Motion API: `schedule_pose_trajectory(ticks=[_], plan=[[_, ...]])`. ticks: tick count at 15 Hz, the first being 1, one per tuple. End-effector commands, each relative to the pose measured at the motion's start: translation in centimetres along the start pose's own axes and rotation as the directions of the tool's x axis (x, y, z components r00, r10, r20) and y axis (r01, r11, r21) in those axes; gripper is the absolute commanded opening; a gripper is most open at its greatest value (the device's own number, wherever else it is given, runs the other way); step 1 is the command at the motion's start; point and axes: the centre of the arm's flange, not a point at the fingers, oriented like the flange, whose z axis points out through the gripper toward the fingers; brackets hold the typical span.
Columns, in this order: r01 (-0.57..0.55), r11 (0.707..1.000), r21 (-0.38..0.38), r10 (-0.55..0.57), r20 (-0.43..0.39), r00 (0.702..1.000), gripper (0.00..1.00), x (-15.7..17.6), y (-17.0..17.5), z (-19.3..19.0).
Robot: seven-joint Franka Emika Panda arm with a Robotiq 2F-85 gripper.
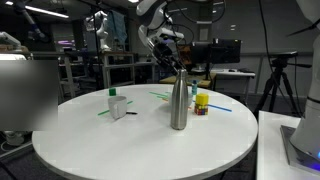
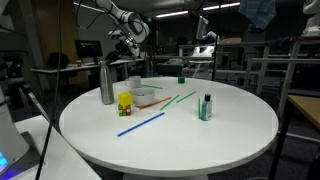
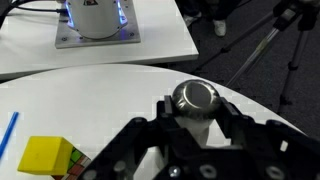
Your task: Put the silver bottle upright
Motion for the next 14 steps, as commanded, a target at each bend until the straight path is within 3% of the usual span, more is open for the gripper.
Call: schedule_pose_trajectory(ticks=[1,3,4,8,14], plan=[[-0.02,1.0,0.023,0.019,0.038,0.999,0.23,-0.19,-0.13,-1.72],[-0.021,1.0,0.023,0.02,0.039,0.999,0.23,-0.16,-0.08,-1.71],[-0.02,1.0,0.02,0.019,0.04,0.999,0.64,-0.15,-0.07,-1.7],[-0.019,1.0,0.015,0.018,0.046,0.999,0.96,-0.33,-0.08,-1.77],[-0.013,1.0,0.015,0.013,0.028,1.0,1.0,-0.92,-0.21,-2.44]])
